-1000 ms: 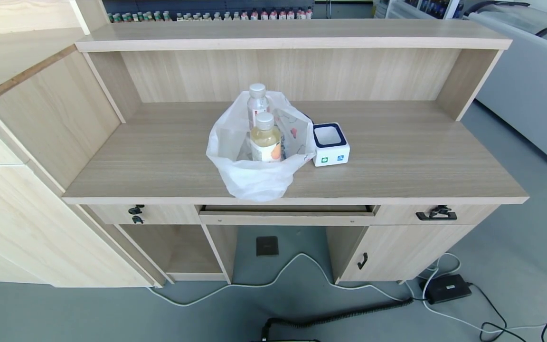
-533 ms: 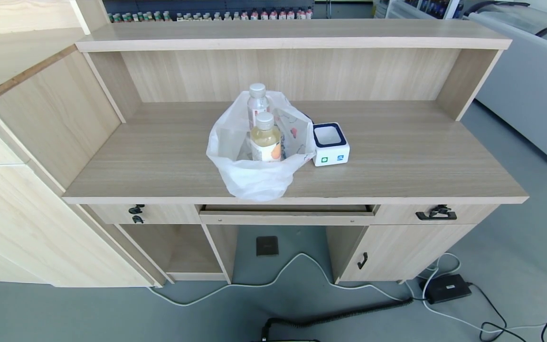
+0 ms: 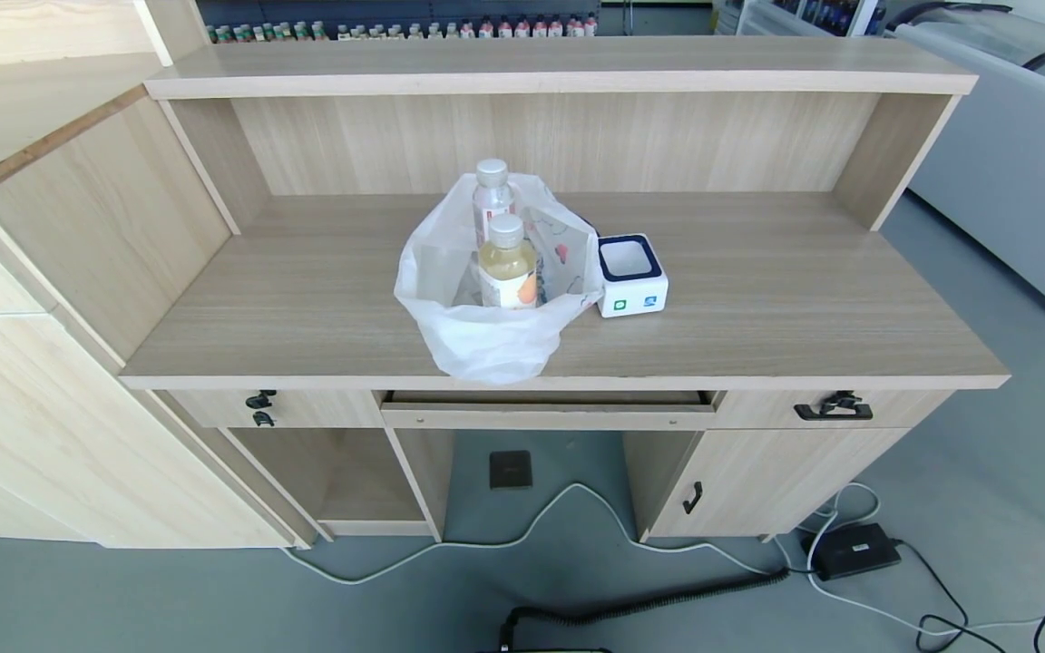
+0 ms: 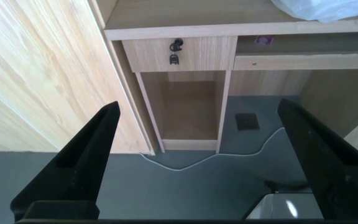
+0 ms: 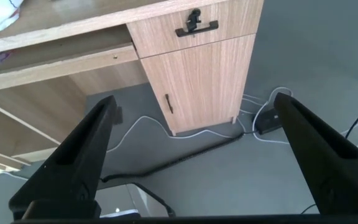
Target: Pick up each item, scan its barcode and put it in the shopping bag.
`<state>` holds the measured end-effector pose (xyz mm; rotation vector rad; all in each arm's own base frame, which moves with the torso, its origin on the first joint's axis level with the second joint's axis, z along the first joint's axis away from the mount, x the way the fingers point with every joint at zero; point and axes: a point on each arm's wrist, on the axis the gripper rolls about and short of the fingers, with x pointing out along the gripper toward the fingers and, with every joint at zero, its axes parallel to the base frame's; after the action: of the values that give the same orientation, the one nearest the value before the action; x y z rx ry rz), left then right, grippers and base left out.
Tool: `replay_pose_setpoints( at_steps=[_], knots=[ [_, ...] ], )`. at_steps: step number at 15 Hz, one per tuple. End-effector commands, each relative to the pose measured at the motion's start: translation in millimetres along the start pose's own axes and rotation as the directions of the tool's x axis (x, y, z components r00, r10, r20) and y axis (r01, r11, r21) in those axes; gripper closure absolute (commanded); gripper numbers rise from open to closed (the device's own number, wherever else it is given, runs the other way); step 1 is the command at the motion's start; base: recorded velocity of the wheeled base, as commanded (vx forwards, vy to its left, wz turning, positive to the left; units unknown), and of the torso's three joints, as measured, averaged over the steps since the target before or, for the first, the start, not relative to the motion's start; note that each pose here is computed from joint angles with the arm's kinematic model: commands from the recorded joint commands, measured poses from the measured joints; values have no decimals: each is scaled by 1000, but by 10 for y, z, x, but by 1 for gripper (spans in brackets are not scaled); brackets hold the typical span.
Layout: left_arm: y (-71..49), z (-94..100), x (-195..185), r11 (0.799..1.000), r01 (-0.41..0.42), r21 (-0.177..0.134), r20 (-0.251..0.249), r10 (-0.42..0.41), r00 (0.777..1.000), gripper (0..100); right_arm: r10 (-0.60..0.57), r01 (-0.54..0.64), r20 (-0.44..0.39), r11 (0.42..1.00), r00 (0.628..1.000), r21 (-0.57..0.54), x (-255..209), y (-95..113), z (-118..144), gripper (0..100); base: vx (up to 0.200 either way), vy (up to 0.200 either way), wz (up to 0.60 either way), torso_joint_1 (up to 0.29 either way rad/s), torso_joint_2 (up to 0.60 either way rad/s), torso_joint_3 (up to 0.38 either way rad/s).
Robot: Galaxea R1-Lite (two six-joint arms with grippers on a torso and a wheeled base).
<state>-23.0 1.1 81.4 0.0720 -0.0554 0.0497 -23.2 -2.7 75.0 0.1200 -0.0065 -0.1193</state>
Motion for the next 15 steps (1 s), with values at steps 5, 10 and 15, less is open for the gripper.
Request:
replay_pose_setpoints(
  at_steps=[5,10,15],
  knots=[
    [0,1,0,1000,-2,0,1,2,1000,0,6,-7,-11,999,1000,-45,1,1,-4,0,0,0,0,0,0,0],
    [0,1,0,1000,-2,0,1,2,1000,0,32,-33,-14,996,999,-80,1,7,-5,0,0,0,0,0,0,0],
    [0,1,0,1000,-2,0,1,2,1000,0,33,-34,-16,996,999,-80,1,7,-6,0,0,0,0,0,0,0]
  ],
)
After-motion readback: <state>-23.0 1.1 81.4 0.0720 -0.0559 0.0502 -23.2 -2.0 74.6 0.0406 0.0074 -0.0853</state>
